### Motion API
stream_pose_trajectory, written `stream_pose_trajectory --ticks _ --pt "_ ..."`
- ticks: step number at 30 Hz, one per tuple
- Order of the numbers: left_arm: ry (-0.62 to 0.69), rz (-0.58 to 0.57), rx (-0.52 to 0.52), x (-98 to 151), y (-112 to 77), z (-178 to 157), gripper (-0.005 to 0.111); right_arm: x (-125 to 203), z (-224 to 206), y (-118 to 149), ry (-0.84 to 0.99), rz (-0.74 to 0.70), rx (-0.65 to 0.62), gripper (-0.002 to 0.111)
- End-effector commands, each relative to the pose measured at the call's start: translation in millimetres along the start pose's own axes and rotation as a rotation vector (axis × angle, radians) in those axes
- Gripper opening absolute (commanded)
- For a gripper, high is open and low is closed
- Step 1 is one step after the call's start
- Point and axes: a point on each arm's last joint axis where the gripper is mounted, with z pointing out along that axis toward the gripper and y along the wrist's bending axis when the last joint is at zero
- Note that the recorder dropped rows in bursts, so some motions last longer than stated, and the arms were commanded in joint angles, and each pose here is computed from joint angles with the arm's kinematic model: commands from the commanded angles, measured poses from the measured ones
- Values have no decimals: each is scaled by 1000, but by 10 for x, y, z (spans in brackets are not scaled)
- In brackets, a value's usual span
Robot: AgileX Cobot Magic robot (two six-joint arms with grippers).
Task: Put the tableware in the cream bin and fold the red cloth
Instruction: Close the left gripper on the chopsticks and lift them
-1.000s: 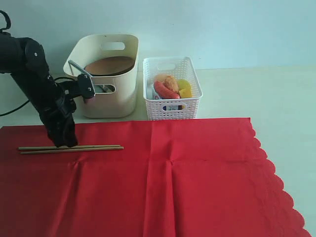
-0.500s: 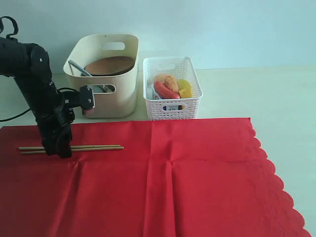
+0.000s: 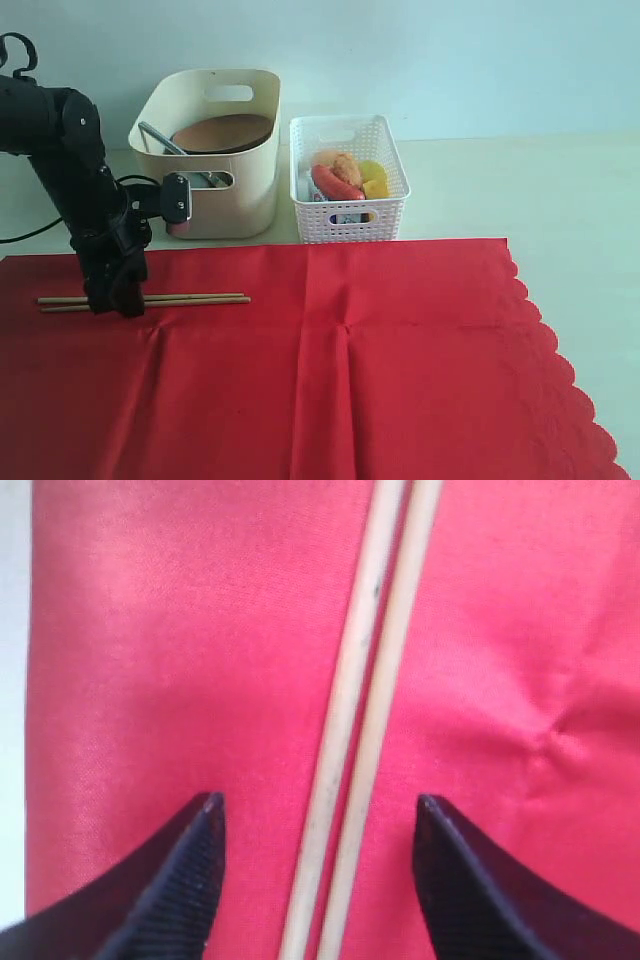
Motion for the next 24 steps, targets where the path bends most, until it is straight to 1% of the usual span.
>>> stream_pose_trajectory --ticks 1,6,13,14,15,17,19,24 --pt "-3 6 -8 -17 17 -12 55 8 5 -4 -7 -1 6 0" --pt "9 5 23 -6 -2 33 50 8 5 -4 -7 -1 6 0" --pt "26 -1 65 13 -14 180 49 8 5 -4 -7 -1 6 0" --pt "26 -1 66 14 -16 180 45 8 5 -4 -7 -1 6 0" --pt "26 -1 66 14 -16 180 39 8 5 -4 -7 -1 6 0" --pt "27 -1 66 14 -16 180 22 8 5 -4 -7 -1 6 0" --pt "28 -1 69 15 -18 180 1 8 5 -4 -7 -1 6 0" --pt "36 -9 89 22 -39 159 0 8 5 -4 -7 -1 6 0"
